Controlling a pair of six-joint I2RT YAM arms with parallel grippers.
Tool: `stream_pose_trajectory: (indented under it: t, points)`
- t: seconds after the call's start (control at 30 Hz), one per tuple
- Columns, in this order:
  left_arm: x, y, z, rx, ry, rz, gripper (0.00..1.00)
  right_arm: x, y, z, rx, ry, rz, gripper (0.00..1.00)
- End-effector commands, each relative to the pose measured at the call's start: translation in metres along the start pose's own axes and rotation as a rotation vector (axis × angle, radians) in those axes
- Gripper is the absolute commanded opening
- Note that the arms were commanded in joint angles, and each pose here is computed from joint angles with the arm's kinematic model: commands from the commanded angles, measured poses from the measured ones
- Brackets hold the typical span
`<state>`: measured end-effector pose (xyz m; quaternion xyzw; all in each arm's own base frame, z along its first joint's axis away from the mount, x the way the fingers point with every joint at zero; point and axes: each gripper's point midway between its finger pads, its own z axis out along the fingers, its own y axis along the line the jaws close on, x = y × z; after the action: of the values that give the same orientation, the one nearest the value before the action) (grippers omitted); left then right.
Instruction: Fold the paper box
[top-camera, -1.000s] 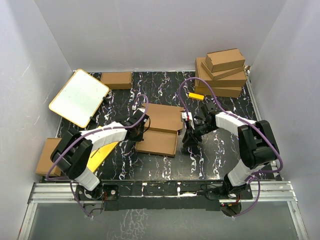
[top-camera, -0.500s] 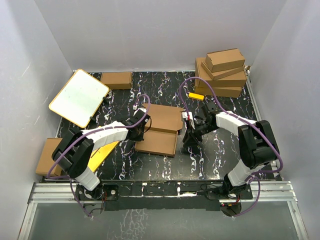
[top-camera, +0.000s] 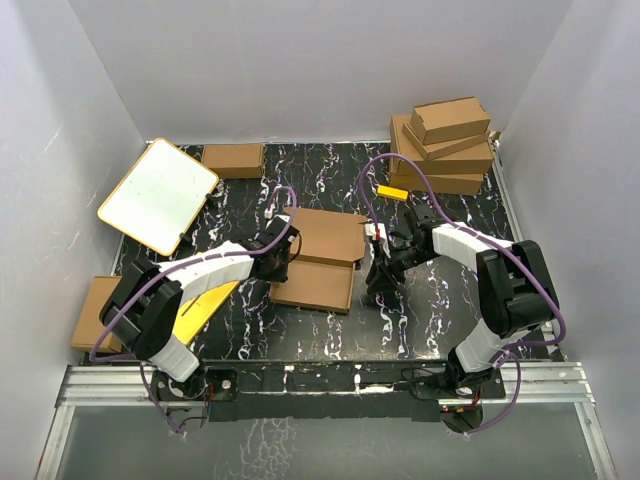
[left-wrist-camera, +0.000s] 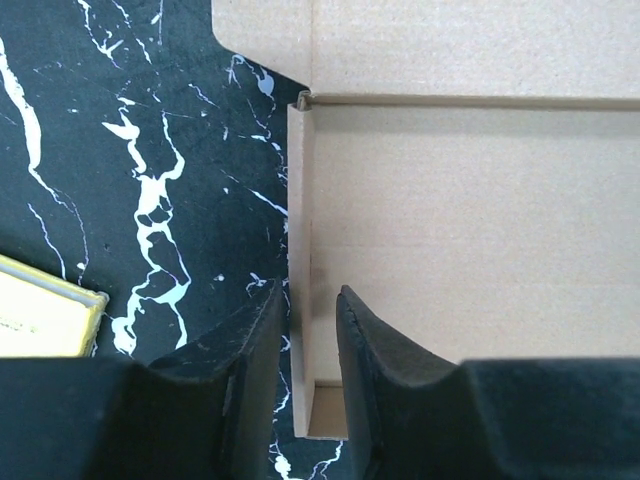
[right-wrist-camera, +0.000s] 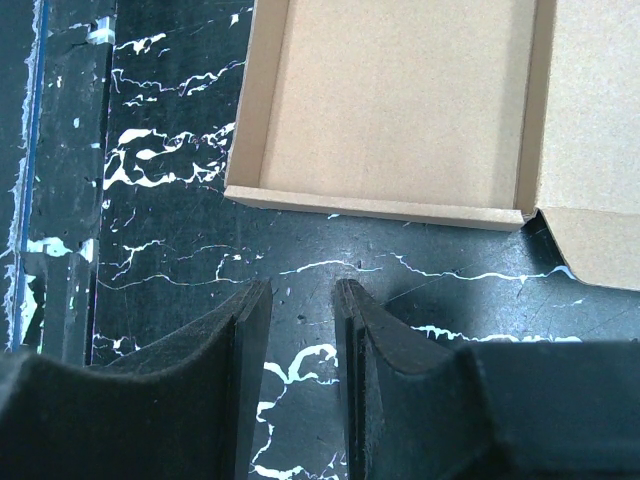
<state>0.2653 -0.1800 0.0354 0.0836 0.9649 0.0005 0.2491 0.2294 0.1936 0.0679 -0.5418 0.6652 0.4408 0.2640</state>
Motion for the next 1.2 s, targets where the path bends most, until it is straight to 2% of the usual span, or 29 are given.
stream_pose_trajectory:
  t: [0.0,0.37,0.6,0.83,0.97,1.03,1.17]
  points:
    - [-0.014,-0.009,-0.021,0.060,-0.033,-0.036,0.29,-0.023,-0.007,-0.004,0.002,-0.063,-0.073,0.38]
    - [0.015,0.005,-0.022,0.032,0.026,-0.046,0.31,-0.022,-0.007,-0.004,0.000,-0.065,-0.070,0.38]
    - [0.027,0.006,-0.012,0.019,0.054,-0.044,0.28,-0.023,-0.007,-0.004,-0.001,-0.065,-0.070,0.38]
    - [0.029,0.005,-0.006,0.021,0.063,-0.041,0.09,-0.022,-0.008,-0.004,0.002,-0.066,-0.070,0.38]
    - [0.029,0.004,-0.004,0.022,0.061,-0.041,0.06,-0.023,-0.007,-0.004,0.001,-0.066,-0.070,0.38]
    - [0.028,0.003,-0.005,0.029,0.056,-0.047,0.08,-0.024,-0.008,-0.006,0.005,-0.067,-0.074,0.38]
    - [0.016,0.000,-0.017,0.059,0.006,-0.081,0.28,-0.030,-0.010,-0.015,0.023,-0.080,-0.085,0.38]
